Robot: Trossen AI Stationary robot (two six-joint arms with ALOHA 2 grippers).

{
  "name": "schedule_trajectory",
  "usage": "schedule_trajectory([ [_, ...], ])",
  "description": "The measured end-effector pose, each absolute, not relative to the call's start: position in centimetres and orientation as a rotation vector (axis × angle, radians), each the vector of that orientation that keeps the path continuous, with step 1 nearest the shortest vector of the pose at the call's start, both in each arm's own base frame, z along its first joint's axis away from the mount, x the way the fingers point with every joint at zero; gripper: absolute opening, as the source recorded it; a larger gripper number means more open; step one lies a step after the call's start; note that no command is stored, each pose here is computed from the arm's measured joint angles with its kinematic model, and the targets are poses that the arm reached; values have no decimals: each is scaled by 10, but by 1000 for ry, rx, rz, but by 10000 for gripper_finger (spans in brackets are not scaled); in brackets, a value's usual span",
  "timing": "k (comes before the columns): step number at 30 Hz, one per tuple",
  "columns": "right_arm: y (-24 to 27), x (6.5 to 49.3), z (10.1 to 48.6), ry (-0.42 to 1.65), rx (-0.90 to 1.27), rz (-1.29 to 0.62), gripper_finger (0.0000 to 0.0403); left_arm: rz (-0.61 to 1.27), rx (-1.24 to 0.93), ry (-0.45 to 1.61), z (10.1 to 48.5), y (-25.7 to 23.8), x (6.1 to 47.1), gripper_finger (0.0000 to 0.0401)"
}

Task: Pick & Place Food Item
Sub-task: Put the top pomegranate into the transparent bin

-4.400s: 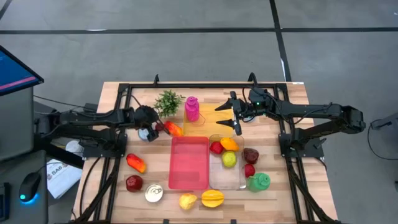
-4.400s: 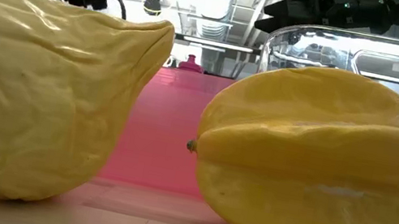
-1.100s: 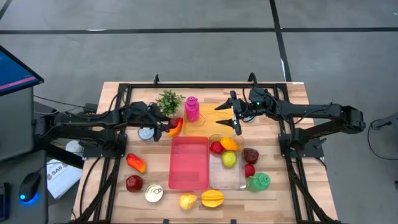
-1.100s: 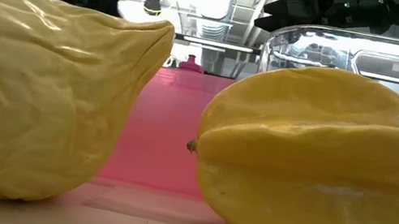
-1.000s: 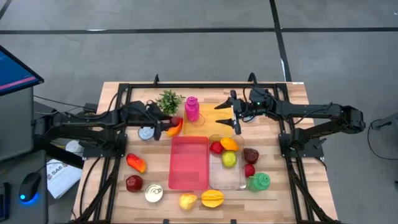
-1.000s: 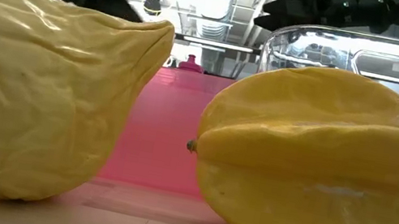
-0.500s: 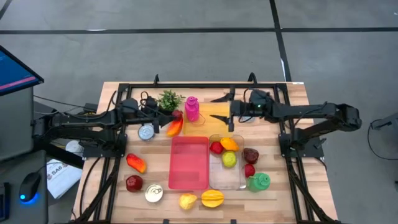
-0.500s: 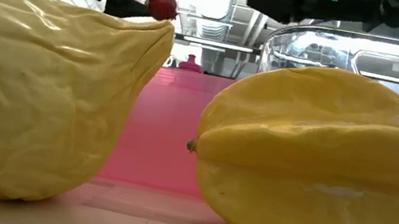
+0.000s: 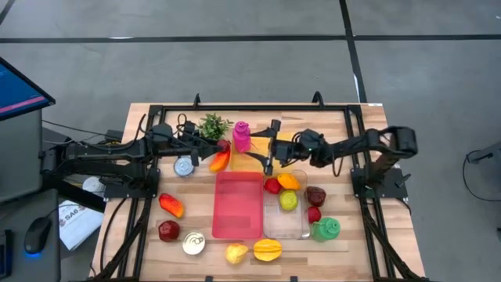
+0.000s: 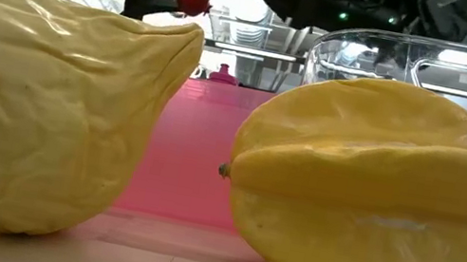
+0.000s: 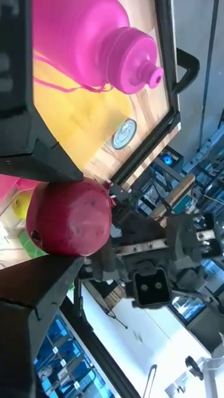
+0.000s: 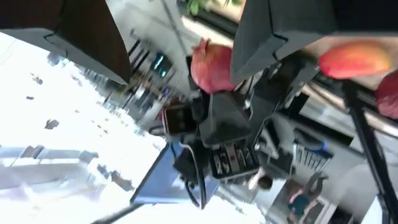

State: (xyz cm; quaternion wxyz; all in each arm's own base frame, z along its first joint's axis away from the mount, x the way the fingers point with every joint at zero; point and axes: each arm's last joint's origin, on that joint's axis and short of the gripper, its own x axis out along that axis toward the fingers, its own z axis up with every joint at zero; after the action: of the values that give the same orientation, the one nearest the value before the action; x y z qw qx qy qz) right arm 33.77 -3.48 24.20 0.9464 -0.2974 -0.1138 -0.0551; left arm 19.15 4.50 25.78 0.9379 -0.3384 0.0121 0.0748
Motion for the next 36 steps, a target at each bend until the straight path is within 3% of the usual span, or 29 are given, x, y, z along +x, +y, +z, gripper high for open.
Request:
schedule_trajectory([
  [13, -37, 398, 229, -172, -598, -80, 270, 151, -690, 20, 258, 45, 192, 168],
  [30, -38, 416, 242, -43, -580, -31, 269, 151, -690, 20, 258, 45, 192, 168],
  [36, -38, 416, 242, -36, -580, -30, 230, 153, -690, 25, 258, 45, 192, 168],
])
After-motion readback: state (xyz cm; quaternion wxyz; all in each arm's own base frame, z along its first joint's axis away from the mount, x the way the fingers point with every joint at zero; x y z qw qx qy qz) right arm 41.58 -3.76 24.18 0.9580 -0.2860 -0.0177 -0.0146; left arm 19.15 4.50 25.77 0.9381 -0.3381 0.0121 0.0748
